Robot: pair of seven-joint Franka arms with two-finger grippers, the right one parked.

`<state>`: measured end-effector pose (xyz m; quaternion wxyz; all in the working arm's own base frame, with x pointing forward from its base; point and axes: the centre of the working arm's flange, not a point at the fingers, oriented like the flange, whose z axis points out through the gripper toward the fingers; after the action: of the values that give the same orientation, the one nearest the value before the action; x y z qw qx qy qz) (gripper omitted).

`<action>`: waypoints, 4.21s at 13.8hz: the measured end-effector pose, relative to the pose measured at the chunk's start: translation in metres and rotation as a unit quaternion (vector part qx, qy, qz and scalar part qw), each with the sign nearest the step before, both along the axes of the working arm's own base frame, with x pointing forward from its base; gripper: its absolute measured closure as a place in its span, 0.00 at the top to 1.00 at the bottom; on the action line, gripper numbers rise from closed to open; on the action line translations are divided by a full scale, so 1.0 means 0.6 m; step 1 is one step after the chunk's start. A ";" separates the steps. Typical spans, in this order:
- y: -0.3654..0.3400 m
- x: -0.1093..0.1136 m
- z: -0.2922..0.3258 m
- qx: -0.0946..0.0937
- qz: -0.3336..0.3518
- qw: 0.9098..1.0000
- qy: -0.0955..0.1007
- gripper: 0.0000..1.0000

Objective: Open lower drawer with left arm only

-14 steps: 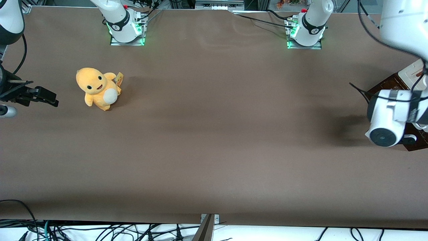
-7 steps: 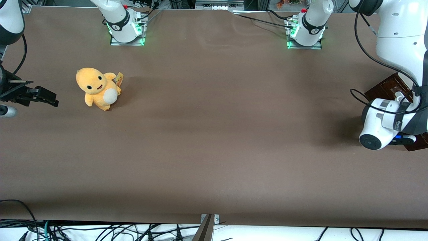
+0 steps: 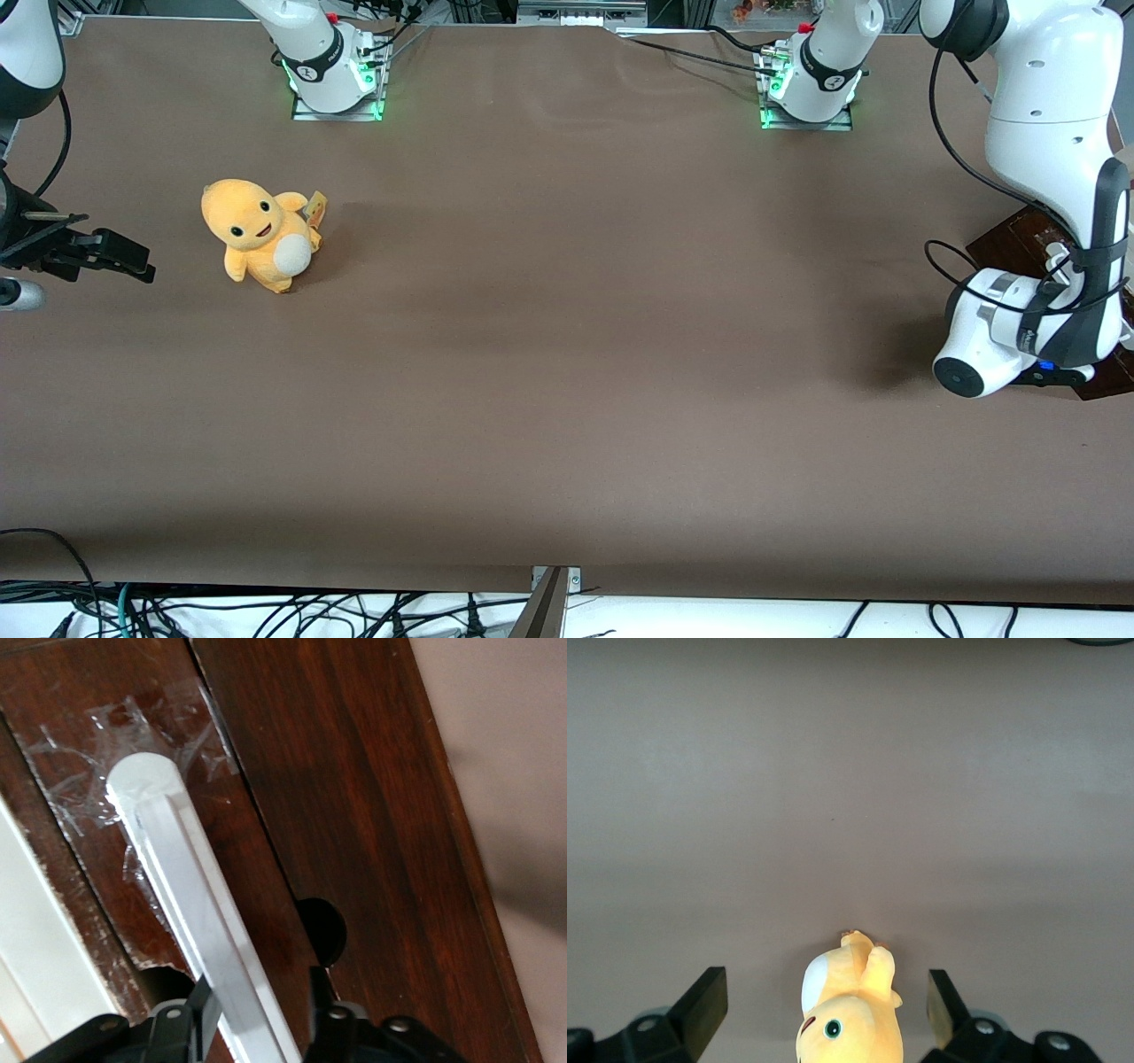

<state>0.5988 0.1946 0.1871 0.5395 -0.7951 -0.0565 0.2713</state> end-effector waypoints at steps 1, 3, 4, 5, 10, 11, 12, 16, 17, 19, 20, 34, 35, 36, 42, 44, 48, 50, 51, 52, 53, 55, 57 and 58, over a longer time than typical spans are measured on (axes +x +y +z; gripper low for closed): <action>0.001 0.002 0.004 0.006 -0.001 1.000 0.001 0.30; -0.001 0.003 0.006 0.014 0.003 1.000 -0.011 0.24; -0.003 0.004 0.005 0.015 0.002 1.000 -0.011 0.24; -0.008 0.006 0.005 0.015 0.000 1.000 -0.011 0.24; -0.079 0.023 -0.002 0.025 -0.020 0.999 0.001 0.24; -0.091 0.026 -0.006 0.028 -0.023 0.999 0.002 0.24; -0.100 0.028 -0.011 0.031 -0.026 0.999 0.003 0.24; -0.115 0.033 -0.012 0.032 -0.029 0.999 0.002 0.24; -0.121 0.034 -0.012 0.031 -0.031 0.999 0.001 0.24; -0.127 0.036 -0.013 0.030 -0.033 0.999 0.000 0.24; -0.129 0.037 -0.013 0.030 -0.033 0.999 0.000 0.24; -0.242 0.109 0.067 -0.101 0.030 0.991 -0.086 1.00; -0.257 0.122 0.092 -0.139 0.055 0.983 -0.111 1.00; -0.274 0.133 0.118 -0.184 0.083 0.970 -0.135 1.00; -0.353 0.166 0.326 -0.398 0.175 0.867 -0.244 1.00; -0.347 0.164 0.385 -0.426 0.176 0.847 -0.264 1.00; -0.283 0.155 0.459 -0.478 0.132 0.826 -0.268 1.00; -0.256 0.142 0.512 -0.501 0.083 0.815 -0.278 1.00; -0.249 0.133 0.533 -0.510 0.057 0.810 -0.283 1.00; -0.246 0.122 0.552 -0.519 0.030 0.805 -0.287 1.00; -0.246 0.109 0.570 -0.528 0.002 0.800 -0.286 1.00; -0.250 0.076 0.610 -0.543 -0.054 0.789 -0.281 1.00; -0.270 0.039 0.640 -0.549 -0.084 0.785 -0.272 1.00; -0.287 0.021 0.648 -0.551 -0.093 0.785 -0.266 1.00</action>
<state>0.6116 0.0224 0.5758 -0.0045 -0.9992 0.0361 -0.0172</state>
